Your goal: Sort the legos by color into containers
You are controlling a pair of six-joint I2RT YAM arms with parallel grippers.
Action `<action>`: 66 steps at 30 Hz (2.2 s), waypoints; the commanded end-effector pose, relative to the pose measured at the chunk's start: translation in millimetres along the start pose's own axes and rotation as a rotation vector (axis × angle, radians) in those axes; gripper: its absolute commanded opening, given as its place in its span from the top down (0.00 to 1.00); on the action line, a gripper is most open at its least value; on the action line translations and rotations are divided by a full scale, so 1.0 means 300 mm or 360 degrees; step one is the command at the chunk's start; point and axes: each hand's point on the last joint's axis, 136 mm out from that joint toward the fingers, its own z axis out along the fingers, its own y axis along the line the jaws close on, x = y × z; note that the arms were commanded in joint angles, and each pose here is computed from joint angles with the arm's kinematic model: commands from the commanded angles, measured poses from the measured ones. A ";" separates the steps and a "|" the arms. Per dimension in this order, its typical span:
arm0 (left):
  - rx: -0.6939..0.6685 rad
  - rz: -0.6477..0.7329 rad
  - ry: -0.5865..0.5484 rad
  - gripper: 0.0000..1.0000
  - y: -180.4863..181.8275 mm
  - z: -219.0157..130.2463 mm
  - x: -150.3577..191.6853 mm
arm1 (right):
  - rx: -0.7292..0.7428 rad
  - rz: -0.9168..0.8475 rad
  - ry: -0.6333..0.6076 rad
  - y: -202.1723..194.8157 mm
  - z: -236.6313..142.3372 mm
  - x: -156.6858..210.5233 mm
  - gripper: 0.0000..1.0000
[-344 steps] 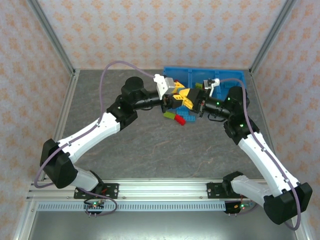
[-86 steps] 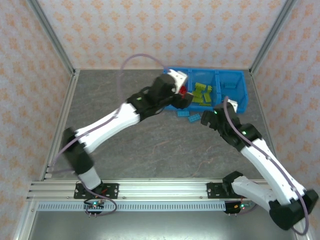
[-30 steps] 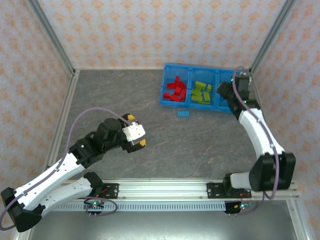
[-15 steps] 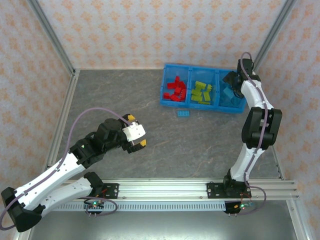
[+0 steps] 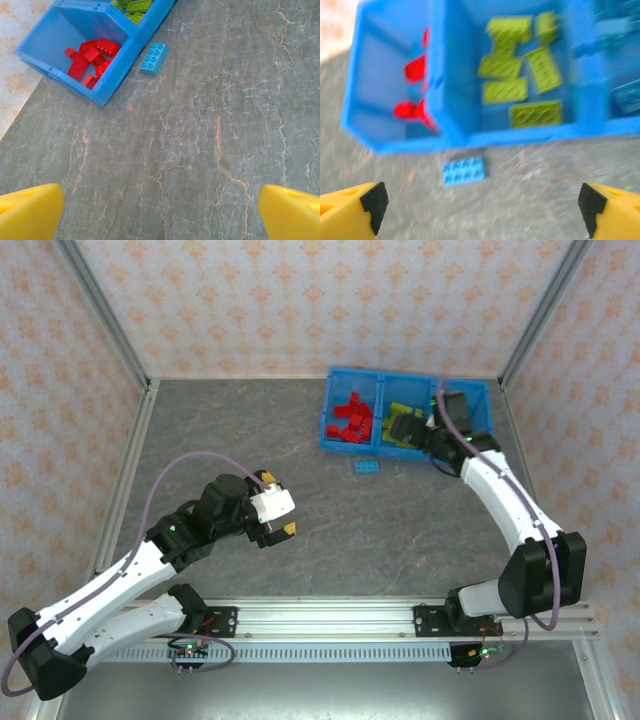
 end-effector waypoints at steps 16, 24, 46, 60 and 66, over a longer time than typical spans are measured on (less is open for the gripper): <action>-0.0039 -0.0039 -0.0031 0.00 0.023 -0.011 -0.012 | 0.0259 -0.0426 0.0139 0.081 0.466 0.261 0.00; -0.0033 -0.0039 -0.0019 0.00 0.022 -0.006 -0.008 | 0.0204 -0.0407 0.0246 0.115 0.564 0.335 0.13; -0.0001 -0.0160 -0.0318 0.00 0.020 -0.059 -0.106 | 0.0182 -0.0063 -0.0237 -0.007 0.072 0.177 0.50; 0.0112 -0.0109 -0.0307 0.00 -0.014 -0.058 -0.099 | 0.0417 0.0766 -0.0333 -0.506 0.206 -0.338 0.55; 0.0100 -0.0074 -0.0280 0.00 -0.018 -0.065 -0.081 | 0.0499 0.0802 -0.0248 -0.546 0.262 -0.424 0.23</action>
